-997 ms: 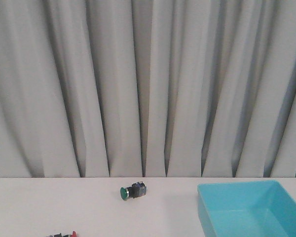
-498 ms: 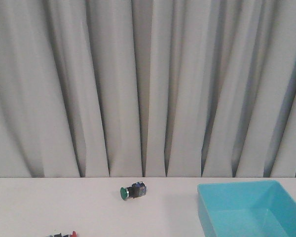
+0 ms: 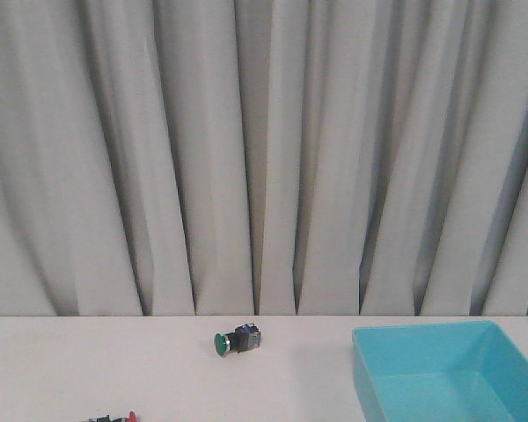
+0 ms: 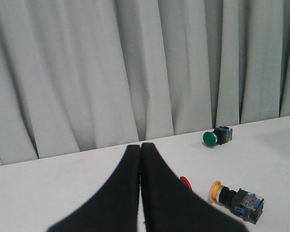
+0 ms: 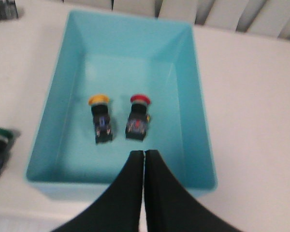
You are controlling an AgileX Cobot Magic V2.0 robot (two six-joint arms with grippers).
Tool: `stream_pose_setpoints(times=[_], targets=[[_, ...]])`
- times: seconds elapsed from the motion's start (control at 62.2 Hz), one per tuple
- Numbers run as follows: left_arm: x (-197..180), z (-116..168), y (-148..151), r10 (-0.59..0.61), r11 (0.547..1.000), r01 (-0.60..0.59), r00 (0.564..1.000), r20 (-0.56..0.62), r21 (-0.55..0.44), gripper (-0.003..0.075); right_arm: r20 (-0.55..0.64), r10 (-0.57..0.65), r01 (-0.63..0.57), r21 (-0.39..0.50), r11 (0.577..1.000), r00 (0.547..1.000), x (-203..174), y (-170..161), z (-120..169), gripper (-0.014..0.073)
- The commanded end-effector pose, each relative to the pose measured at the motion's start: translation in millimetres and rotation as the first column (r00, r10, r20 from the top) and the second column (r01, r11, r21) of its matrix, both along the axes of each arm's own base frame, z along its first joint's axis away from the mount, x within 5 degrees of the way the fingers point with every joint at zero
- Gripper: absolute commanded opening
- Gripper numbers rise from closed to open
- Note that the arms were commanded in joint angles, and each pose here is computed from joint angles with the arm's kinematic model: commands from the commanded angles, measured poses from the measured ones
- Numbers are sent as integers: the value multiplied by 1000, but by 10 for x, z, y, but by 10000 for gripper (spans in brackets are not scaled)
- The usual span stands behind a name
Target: Pick red and yellow buttons and place in box
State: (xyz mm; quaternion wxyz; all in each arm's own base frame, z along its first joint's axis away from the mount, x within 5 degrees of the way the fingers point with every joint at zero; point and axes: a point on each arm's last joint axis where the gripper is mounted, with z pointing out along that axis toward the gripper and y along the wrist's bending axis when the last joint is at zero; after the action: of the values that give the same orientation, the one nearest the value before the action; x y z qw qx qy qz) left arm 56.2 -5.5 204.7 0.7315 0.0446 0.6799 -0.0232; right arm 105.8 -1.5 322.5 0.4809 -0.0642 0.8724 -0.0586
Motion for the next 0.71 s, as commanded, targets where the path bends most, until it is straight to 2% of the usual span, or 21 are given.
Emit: stream_pose_setpoints(times=[0.0, 0.016, 0.096, 0.209, 0.273, 0.354, 0.402, 0.45, 0.691], targets=[[4, -93, -3, -4, 1000, 4, 999, 35, -17, -8, 272, 48, -42, -28, 999, 961, -45, 17, -11, -4], [4, -93, -3, -4, 1000, 4, 999, 35, -17, -8, 329, 59, -54, -24, 998, 943, -64, 28, -56, -4], [4, -93, -3, -4, 1000, 4, 999, 35, -17, -8, 441, 77, -85, -1, 996, 894, -173, 53, -386, -3], [4, -93, -3, -4, 1000, 4, 999, 35, -17, -8, 551, 79, -113, 28, 993, 831, -344, 66, -771, -3], [4, -93, -3, -4, 1000, 4, 999, 35, -17, -8, 581, 64, -125, 65, 990, 812, -401, 70, -983, -3], [4, -93, -3, -4, 1000, 4, 999, 35, -17, -8, 584, 39, -131, 115, 985, 811, -435, 70, -1182, -3], [4, -93, -3, -4, 1000, 4, 999, 35, -17, -8, 557, 13, -119, 155, 981, 830, -449, 61, -1211, -3], [5, -94, -3, -4, 1000, 4, 999, 34, -17, -8, 560, 7, -120, 166, 979, 829, -452, 61, -1216, -3], [5, -94, -3, -4, 1000, 4, 999, 34, -17, -8, 582, 34, -117, 107, 987, 812, -478, 56, -1205, -3]])
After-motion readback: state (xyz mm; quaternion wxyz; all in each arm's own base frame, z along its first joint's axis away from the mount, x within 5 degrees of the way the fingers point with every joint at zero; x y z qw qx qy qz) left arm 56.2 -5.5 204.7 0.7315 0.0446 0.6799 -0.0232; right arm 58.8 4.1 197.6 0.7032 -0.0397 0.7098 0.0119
